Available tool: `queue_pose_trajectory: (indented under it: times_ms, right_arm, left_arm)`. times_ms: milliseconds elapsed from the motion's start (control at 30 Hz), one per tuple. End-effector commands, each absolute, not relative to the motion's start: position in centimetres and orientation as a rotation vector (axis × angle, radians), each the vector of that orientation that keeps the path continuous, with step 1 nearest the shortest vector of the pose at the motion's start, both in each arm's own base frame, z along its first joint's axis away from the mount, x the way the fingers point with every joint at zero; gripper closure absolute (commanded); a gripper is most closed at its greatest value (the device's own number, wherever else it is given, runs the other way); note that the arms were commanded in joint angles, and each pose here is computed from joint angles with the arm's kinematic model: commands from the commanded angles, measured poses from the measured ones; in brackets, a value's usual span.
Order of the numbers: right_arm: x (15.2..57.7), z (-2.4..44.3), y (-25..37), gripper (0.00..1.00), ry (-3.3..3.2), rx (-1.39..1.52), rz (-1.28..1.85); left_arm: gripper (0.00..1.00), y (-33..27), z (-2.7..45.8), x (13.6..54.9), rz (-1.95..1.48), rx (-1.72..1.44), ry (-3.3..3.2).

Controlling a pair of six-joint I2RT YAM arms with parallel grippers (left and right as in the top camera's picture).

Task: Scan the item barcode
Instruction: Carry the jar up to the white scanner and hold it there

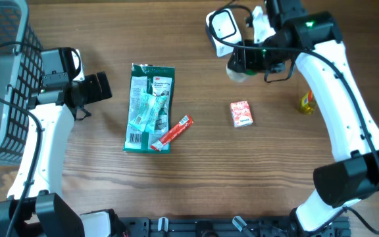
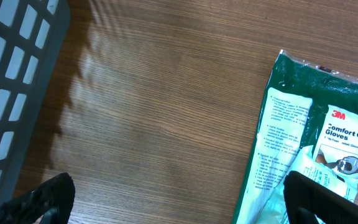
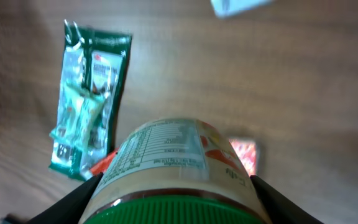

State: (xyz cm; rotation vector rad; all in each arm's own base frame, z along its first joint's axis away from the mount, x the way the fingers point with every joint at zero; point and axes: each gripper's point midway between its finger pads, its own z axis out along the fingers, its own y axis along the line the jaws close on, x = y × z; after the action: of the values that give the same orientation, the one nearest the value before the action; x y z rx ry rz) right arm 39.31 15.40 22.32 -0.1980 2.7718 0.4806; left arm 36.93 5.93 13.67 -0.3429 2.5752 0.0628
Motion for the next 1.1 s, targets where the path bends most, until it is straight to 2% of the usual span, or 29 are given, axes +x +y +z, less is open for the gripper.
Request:
queue_pose_trajectory:
  times_ms: [0, 467, 700, 1067]
  right_arm:
    - [41.0, 23.7, 15.4, 0.61, 2.674, -0.262, 0.436]
    - [51.9, 21.2, 17.8, 0.62, 2.382, -0.335, 0.366]
    - [57.7, 19.4, 19.4, 0.72, 2.207, -0.354, 0.362]
    - [62.3, 17.9, 20.6, 0.72, 2.049, -0.251, 0.422]
  left_arm:
    - [0.00, 6.3, 13.7, 37.1, 0.082, -0.332, 2.573]
    - [0.00, 6.3, 13.7, 37.1, 0.082, -0.332, 2.573]
    - [0.00, 6.3, 13.7, 37.1, 0.082, -0.332, 2.573]
    - [0.00, 6.3, 13.7, 37.1, 0.082, -0.332, 2.573]
